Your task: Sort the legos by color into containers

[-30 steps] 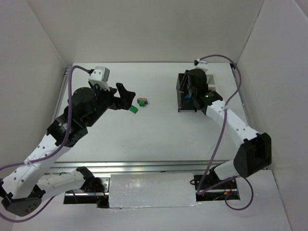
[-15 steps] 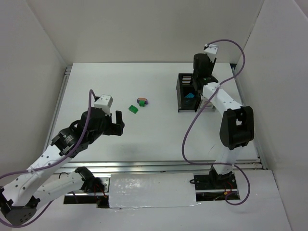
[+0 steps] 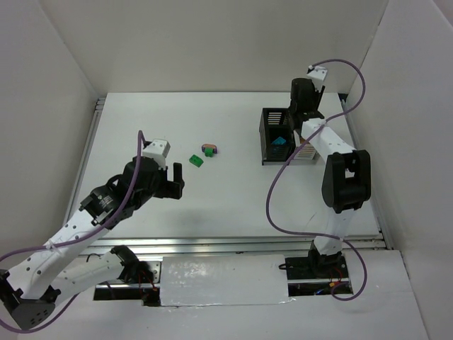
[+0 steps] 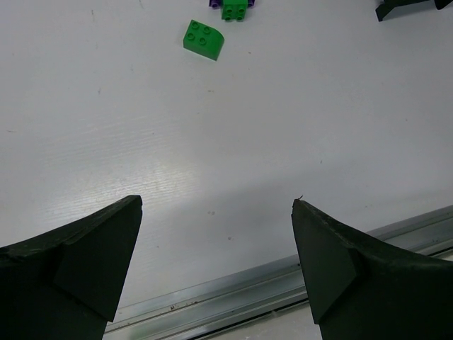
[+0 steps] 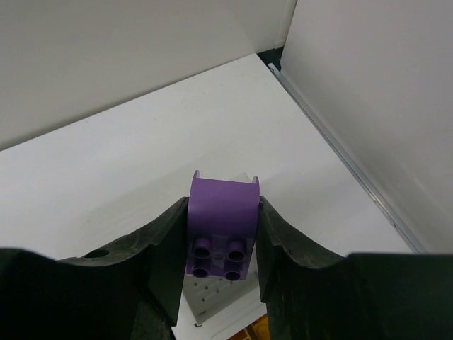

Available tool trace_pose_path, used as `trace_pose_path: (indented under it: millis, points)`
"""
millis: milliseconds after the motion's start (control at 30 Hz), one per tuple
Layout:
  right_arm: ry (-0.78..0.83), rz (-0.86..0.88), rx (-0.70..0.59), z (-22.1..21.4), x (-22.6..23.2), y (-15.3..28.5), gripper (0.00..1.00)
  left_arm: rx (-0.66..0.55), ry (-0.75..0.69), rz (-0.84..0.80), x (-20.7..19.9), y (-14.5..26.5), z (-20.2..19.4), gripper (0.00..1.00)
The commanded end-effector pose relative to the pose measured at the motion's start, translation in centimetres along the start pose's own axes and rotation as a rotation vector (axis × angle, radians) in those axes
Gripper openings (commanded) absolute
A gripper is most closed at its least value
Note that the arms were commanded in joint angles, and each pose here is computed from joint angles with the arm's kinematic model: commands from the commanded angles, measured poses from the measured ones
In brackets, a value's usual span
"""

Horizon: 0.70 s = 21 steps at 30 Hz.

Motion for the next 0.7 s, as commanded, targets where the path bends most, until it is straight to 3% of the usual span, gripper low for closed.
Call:
trace_pose_path:
  millis: [0, 167, 267, 333, 500, 667]
  points:
    - [-0.04, -0.01, -0.019, 0.3, -0.2, -0.9, 0.09, -0.033, -0.013, -0.026, -0.6, 0.1, 1.3, 1.0]
    - [-0.037, -0.02, -0.009, -0.6, -0.4, -0.8, 0.19, -0.024, -0.017, -0.017, -0.6, -0.1, 1.2, 0.99]
    - [-0.039, 0.003, -0.009, -0.6, -0.2, -0.8, 0.33, -0.029, -0.02, -0.01, -0.4, -0.1, 1.3, 0.99]
    - [-0.037, -0.003, -0.001, -0.9, -0.1, -0.9, 0.48, -0.031, -0.019, -0.008, -0.4, 0.0, 1.3, 1.0]
    - [-0.046, 0.002, 0.0, -1.0, -0.2, -0.6, 0.55, -0.03, -0.022, 0.001, -0.3, -0.1, 1.4, 1.0]
    - [-0.045, -0.001, 0.003, -1.1, -0.3, -0.6, 0.71, -0.032, -0.02, 0.004, -0.2, 0.0, 1.4, 0.99]
Point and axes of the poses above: each gripper's point midway between its finger pads, its own y axis back along the fingers, its own x axis along the line the jaws close on, z = x × y, the point moved 1 cm from there along y, back along the fingers, and after that the axes turned 3 degrees about y, right-handed, at the moved point
